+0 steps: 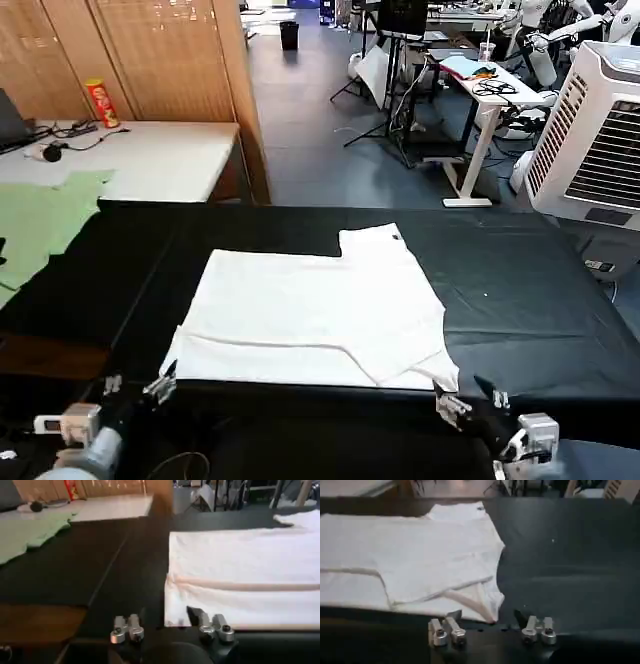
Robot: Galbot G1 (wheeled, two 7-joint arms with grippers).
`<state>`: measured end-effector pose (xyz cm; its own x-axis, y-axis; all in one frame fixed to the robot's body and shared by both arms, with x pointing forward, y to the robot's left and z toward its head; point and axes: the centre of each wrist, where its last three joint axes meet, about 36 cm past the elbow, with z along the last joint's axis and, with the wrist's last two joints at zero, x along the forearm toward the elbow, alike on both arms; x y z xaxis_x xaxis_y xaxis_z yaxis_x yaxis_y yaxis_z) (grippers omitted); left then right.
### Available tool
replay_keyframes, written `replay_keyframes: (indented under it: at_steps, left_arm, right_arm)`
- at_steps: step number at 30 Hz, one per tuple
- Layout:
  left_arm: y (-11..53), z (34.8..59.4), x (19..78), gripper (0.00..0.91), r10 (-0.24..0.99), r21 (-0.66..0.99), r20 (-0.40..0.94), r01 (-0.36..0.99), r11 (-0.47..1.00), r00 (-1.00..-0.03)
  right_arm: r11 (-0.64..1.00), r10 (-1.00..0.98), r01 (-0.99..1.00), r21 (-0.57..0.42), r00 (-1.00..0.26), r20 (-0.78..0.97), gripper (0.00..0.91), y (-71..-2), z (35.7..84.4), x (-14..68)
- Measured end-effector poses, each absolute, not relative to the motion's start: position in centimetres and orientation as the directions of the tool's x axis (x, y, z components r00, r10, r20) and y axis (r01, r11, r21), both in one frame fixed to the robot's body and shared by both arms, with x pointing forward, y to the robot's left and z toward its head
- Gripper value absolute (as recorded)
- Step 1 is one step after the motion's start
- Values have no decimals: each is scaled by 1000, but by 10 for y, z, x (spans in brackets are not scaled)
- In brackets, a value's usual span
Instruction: Fold and organize the clothes.
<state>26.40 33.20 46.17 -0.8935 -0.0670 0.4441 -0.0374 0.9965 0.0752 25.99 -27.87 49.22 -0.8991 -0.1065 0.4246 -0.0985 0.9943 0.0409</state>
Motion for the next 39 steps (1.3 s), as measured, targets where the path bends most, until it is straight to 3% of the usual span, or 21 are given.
replay_keyframes:
  at_steps: [4, 13, 25, 39]
  left_arm:
    - [332, 470, 290, 878, -64, 35, 438, -54, 998, -897]
    - [348, 473, 416, 878, 27, -84, 370, -4, 996, -928]
    - [346, 466, 557, 878, 90, -110, 467, 44, 993, -880]
    - [358, 446, 596, 878, 75, -110, 572, 14, 994, -817]
  right_arm:
    - [997, -77, -80, 6, -930, 360, 878, -286, 486, 309]
    - [998, -64, -69, -8, -957, 284, 878, -290, 477, 449]
    - [999, -50, -52, 8, -903, 428, 878, -276, 448, 604]
    - [996, -81, -84, 19, -831, 551, 878, -266, 428, 654]
